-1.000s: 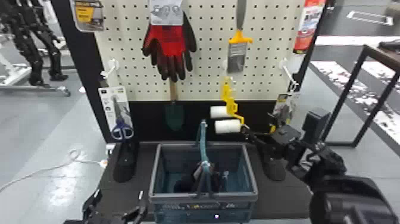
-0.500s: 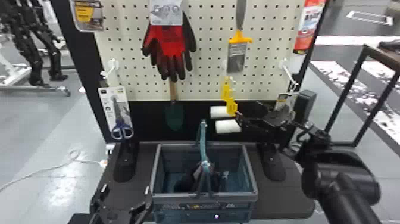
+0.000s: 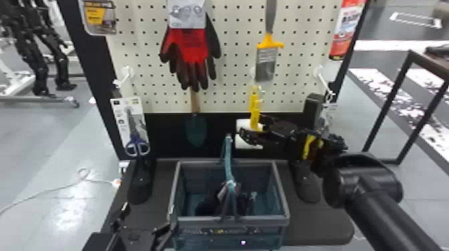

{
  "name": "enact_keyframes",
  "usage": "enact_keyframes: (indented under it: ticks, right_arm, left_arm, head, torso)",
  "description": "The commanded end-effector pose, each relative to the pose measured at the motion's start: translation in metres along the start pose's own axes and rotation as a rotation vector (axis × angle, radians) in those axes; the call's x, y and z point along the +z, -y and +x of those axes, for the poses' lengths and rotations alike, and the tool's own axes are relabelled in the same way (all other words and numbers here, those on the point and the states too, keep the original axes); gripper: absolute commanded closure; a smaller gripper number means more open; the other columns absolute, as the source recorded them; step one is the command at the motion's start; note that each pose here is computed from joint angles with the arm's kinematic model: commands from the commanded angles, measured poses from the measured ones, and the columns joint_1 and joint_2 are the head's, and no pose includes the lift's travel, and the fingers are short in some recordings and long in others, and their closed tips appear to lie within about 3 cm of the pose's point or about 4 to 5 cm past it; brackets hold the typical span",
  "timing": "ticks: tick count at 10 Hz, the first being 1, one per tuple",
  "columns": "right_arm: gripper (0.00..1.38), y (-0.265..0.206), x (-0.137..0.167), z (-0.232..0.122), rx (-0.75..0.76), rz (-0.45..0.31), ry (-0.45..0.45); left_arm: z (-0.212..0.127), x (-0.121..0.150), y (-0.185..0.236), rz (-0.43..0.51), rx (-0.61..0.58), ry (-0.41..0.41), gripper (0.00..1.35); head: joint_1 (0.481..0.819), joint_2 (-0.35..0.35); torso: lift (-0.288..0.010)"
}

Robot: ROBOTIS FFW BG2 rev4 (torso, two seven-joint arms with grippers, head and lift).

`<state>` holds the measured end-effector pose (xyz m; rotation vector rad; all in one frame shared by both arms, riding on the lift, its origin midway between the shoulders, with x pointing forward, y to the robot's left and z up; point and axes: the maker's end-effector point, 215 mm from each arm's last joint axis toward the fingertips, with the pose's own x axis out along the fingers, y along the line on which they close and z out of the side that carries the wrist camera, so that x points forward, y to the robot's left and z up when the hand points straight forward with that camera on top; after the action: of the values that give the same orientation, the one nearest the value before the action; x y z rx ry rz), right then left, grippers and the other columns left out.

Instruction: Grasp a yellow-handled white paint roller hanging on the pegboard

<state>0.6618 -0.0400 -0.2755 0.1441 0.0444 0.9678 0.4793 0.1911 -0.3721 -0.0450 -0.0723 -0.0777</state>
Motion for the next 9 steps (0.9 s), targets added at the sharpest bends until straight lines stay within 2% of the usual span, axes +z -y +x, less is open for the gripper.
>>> enact_keyframes:
  ticks: [1,2,4,5,9]
  right_arm:
    - [0.21,-0.001,0.0079,0.0051,0.013,-0.022,-0.006]
    - [0.28,-0.0001,0.0074,0.0048,0.012,-0.018,-0.006]
    - [0.9,0.0026,0.0024,0.0019,0.004,0.01,-0.003]
    - [1.29,0.0049,0.0024,0.0015,-0.003,0.003,-0.008]
    - [1.28,0.0047,-0.0004,-0.001,0.013,-0.019,-0.042]
  left_arm:
    - [0.0034,-0.0002,0.0046,-0.003,-0.012,0.001,0.13]
    - [0.0036,-0.0007,0.0053,-0.004,-0.014,0.0,0.13]
    - [0.0036,-0.0002,0.0053,-0.004,-0.014,0.001,0.14]
    - [0.003,-0.0009,0.0051,-0.006,-0.014,-0.001,0.14]
    - [0.0055,0.0011,0.0058,-0.001,-0.021,0.004,0.14]
  head:
    - [0.549,0.0]
    - [0.549,0.0]
    - [0.549,0.0]
    - [0.549,0.0]
    - [0.549,0.0]
  torso:
    - [-0.1]
    - [-0.1]
    - [-0.1]
    - [-0.1]
    - [-0.1]
